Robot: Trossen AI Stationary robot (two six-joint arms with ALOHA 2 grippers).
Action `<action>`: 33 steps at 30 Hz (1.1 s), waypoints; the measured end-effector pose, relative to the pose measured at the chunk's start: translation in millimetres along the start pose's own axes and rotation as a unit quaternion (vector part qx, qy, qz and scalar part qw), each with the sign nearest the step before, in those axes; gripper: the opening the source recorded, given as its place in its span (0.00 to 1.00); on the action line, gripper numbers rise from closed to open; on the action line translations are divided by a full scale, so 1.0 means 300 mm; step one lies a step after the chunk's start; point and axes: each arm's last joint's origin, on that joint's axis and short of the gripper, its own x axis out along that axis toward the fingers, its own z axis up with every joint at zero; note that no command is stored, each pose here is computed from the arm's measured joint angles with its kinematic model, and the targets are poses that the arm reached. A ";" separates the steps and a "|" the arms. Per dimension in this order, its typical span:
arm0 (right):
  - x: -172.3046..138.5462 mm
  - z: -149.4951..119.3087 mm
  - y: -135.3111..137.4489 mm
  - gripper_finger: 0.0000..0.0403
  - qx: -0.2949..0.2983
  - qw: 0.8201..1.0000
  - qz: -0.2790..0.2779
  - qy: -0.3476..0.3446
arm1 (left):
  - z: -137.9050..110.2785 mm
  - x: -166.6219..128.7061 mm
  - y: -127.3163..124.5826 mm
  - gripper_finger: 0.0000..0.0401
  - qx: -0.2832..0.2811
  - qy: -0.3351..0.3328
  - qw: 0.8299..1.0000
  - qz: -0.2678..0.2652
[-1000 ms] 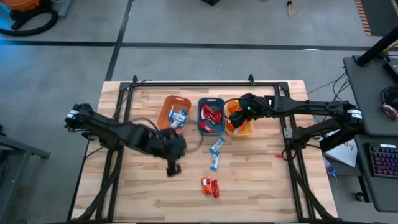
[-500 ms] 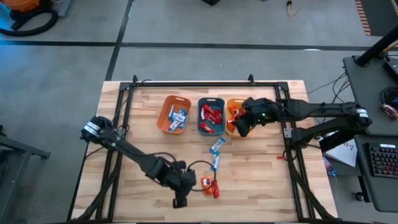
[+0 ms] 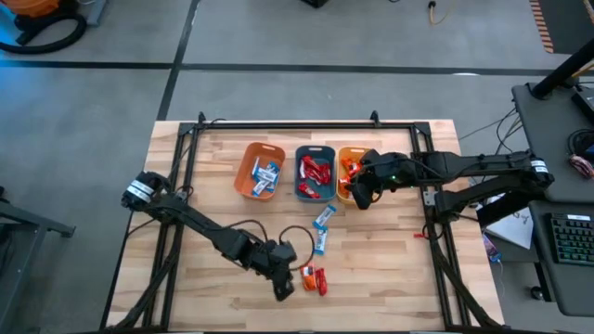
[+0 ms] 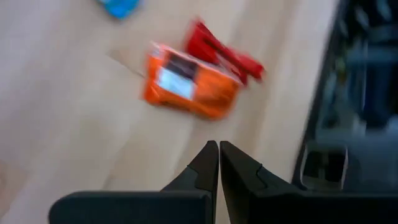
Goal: Sort candy
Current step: Put the orange chocolate bar into the yellow bin
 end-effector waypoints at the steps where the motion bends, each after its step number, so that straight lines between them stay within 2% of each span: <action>1: 0.000 -0.001 0.001 0.36 -0.001 1.000 0.001 0.000 | 0.006 0.002 0.007 0.00 -0.023 -0.010 1.000 0.007; 3: 0.001 -0.003 0.003 0.36 -0.002 1.000 0.001 0.000 | 0.015 0.009 0.015 0.00 -0.060 -0.023 0.998 0.017; 5: 0.002 -0.005 0.001 0.36 -0.004 1.000 -0.004 -0.002 | 0.026 0.014 0.008 0.00 -0.058 -0.028 0.998 0.018; 12: 0.003 -0.005 0.002 0.36 -0.009 1.000 -0.008 -0.007 | 0.071 0.035 -0.065 0.14 0.074 -0.060 0.995 0.015; 16: 0.003 -0.006 0.001 0.37 -0.010 1.000 -0.009 -0.006 | 0.077 0.044 -0.070 0.26 0.112 -0.060 0.992 0.025; 23: 0.002 -0.010 0.005 0.36 -0.013 1.000 -0.006 -0.003 | 0.087 0.071 -0.055 0.42 0.224 -0.089 0.968 0.076; 26: 0.002 -0.010 0.005 0.37 -0.013 1.000 -0.006 -0.003 | 0.096 0.110 -0.058 0.44 0.245 -0.086 0.962 0.081; 33: 0.002 -0.012 0.007 0.36 -0.011 1.000 -0.005 -0.002 | 0.118 0.167 -0.046 0.42 0.247 -0.049 0.966 0.053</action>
